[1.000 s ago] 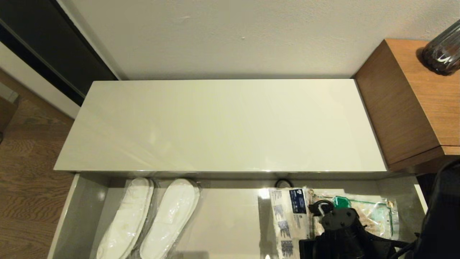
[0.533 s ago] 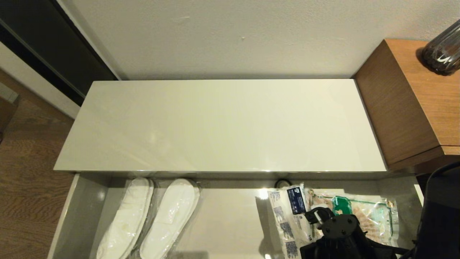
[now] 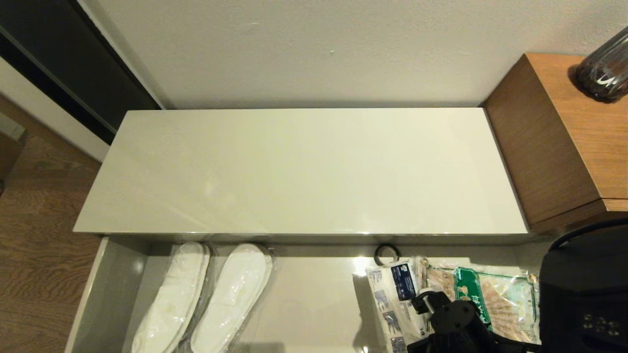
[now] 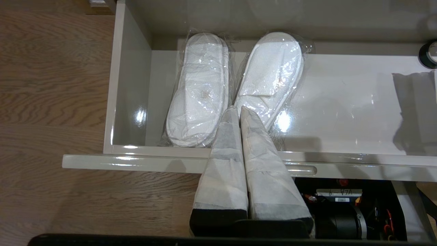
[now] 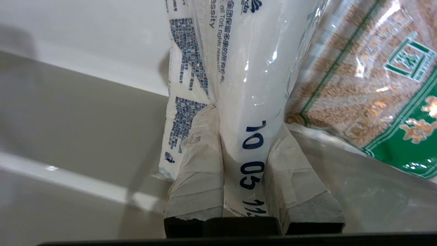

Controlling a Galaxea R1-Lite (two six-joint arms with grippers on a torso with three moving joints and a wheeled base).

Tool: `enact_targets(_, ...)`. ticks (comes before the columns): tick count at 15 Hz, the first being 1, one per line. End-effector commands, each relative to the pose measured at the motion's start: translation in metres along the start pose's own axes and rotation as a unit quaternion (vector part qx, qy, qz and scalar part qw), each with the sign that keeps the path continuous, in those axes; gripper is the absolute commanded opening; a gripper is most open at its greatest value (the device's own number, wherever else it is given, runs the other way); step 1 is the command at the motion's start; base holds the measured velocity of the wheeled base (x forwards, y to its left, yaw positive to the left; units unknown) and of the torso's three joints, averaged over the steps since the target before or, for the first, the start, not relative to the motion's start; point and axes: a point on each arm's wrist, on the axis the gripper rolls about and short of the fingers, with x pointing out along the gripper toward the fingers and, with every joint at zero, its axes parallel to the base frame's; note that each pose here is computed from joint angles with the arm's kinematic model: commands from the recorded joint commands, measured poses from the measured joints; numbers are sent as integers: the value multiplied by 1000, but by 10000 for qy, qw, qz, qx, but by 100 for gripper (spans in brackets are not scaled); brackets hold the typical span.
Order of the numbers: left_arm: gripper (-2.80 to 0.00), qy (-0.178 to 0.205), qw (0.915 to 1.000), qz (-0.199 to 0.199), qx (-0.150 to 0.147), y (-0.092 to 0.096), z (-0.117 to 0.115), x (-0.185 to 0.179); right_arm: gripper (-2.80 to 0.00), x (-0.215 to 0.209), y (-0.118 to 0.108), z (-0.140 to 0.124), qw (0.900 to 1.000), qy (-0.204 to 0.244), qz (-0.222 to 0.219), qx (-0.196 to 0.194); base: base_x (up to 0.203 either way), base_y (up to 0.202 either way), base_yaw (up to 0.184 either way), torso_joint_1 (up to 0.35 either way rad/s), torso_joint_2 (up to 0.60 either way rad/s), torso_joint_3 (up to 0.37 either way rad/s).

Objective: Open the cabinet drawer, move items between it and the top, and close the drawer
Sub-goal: Put the tissue in the drawer, then close the drawer

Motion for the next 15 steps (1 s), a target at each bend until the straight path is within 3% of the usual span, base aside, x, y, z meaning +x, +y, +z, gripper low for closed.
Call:
enact_targets(1,-280,7,10000,-2,2,0,0,0,-280,9,0,-8,9999,84,-108,-27,0,0,0,0,0,0)
enact_targets(4,-280,7,10000,3,2,0,0,0,-280,13,0,-10,9997,-106,-222,-84,0,0,0,0,0,0)
enact_targets(5,-280,7,10000,-2,2,0,0,0,0,13,0,-9,9996,-132,-229,-85,0,0,0,0,0,0)
enact_targets(12,-280,7,10000,10,1,0,0,0,0,8,0,-7,9996,-201,-195,-70,0,0,0,0,0,0)
enact_targets(15,-280,7,10000,1,1,0,0,0,0,-13,-1,14,9979,-649,-51,11,0,0,0,0,0,0)
